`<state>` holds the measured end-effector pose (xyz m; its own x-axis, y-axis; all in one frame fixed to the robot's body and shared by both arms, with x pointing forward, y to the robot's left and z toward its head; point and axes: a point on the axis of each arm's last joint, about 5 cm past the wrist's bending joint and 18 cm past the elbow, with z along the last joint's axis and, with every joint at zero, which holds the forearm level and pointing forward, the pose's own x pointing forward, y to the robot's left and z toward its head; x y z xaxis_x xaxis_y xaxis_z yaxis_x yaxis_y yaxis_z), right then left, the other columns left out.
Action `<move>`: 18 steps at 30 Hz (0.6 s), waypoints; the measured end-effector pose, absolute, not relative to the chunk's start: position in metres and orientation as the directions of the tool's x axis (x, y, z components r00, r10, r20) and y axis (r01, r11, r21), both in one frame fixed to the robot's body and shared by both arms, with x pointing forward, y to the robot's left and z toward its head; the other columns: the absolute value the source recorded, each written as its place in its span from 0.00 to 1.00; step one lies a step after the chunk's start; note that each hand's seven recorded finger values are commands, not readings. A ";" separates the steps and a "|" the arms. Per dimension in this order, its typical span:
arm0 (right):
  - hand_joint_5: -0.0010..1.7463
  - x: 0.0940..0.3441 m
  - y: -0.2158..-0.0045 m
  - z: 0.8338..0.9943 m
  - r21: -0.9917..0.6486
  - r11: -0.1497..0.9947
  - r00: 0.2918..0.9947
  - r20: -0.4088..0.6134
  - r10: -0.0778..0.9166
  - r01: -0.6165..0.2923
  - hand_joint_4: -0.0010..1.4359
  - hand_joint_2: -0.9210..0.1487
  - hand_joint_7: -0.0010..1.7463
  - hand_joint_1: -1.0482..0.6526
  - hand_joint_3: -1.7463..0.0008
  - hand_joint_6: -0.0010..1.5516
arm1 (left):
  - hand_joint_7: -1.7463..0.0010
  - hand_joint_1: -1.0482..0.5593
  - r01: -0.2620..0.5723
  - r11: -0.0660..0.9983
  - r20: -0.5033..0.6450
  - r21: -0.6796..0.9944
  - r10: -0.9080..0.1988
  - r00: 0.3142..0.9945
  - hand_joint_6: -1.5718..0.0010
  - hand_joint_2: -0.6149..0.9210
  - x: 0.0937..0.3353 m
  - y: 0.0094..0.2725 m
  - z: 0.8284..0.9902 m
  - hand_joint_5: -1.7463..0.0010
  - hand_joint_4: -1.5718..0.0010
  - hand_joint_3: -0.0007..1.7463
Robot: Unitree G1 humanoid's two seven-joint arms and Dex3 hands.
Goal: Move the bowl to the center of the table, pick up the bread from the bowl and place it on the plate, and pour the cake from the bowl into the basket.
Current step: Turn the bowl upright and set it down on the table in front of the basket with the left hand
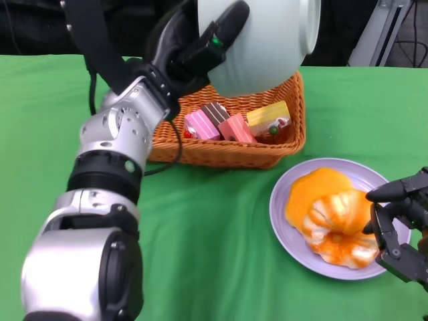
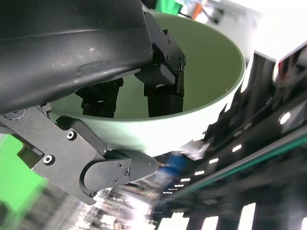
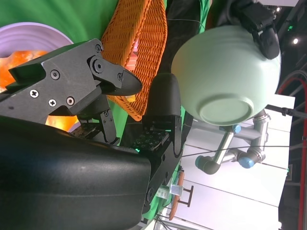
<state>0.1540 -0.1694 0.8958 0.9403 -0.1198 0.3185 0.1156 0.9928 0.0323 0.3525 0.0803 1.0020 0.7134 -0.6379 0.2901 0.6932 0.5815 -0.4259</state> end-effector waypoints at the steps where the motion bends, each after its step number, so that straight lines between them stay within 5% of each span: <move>1: 0.91 0.154 -0.169 0.896 0.032 0.993 0.940 0.318 -0.120 0.116 0.47 0.27 0.73 0.57 0.50 0.41 | 0.09 0.50 0.701 0.613 0.308 -0.365 -0.631 0.712 0.51 0.73 0.352 0.084 1.004 0.00 0.47 0.68; 5: 0.91 0.153 -0.169 0.898 0.032 0.993 0.938 0.323 -0.121 0.117 0.46 0.28 0.73 0.57 0.50 0.41 | 0.08 0.49 0.674 0.731 0.392 -0.107 -0.593 0.704 0.54 0.72 0.345 0.102 1.006 0.00 0.48 0.70; 9: 0.92 0.153 -0.169 0.897 0.032 0.993 0.942 0.312 -0.121 0.117 0.45 0.27 0.73 0.57 0.51 0.41 | 0.11 0.50 0.552 0.817 0.480 0.166 -0.556 0.678 0.55 0.75 0.333 0.120 1.003 0.00 0.50 0.68; 18: 0.91 0.155 -0.170 0.898 0.023 0.994 0.943 0.315 -0.110 0.108 0.46 0.25 0.72 0.58 0.52 0.41 | 0.12 0.50 0.346 0.794 0.582 0.500 -0.604 0.545 0.59 0.87 0.311 0.148 0.990 0.00 0.49 0.51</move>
